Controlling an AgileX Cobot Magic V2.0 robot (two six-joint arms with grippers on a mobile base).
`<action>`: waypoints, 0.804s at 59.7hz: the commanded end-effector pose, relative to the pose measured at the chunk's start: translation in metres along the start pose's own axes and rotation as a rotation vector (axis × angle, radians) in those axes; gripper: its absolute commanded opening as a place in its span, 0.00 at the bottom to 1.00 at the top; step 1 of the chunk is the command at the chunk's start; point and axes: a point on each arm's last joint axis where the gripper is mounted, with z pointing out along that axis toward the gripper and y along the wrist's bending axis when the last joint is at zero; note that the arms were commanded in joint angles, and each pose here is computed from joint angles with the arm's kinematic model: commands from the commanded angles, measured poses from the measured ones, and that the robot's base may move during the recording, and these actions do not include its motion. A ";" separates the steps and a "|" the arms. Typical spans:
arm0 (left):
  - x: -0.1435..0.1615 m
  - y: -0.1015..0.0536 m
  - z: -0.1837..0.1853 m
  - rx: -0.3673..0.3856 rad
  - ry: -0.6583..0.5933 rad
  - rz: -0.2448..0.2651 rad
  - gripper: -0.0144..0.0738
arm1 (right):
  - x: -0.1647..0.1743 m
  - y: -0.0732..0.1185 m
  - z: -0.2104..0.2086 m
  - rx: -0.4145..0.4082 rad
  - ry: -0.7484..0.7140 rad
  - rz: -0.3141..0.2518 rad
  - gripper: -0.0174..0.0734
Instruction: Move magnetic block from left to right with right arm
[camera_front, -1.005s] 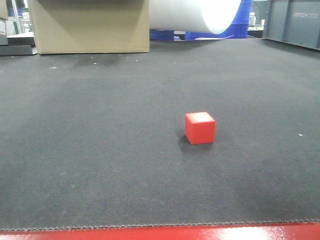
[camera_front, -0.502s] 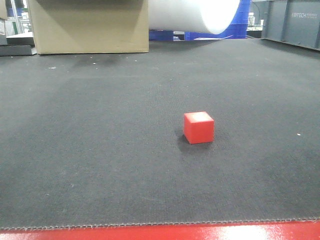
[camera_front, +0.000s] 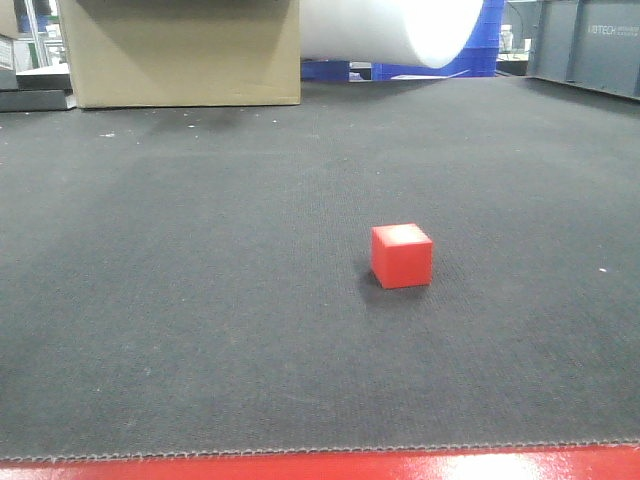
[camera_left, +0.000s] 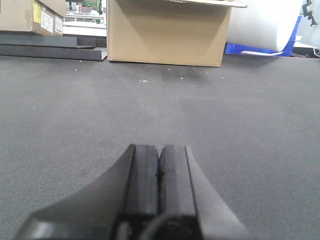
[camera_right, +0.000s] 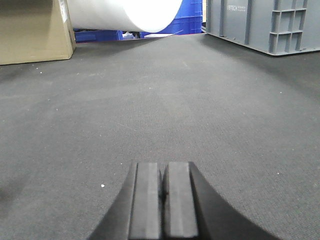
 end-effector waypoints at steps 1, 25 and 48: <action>-0.006 0.000 -0.001 0.007 -0.094 -0.005 0.03 | -0.011 0.001 -0.002 -0.004 -0.120 -0.002 0.24; -0.006 0.000 -0.001 0.007 -0.094 -0.005 0.03 | -0.011 0.001 -0.002 -0.004 -0.120 -0.002 0.24; -0.006 0.000 -0.001 0.007 -0.094 -0.005 0.03 | -0.011 0.001 -0.002 -0.004 -0.120 -0.002 0.24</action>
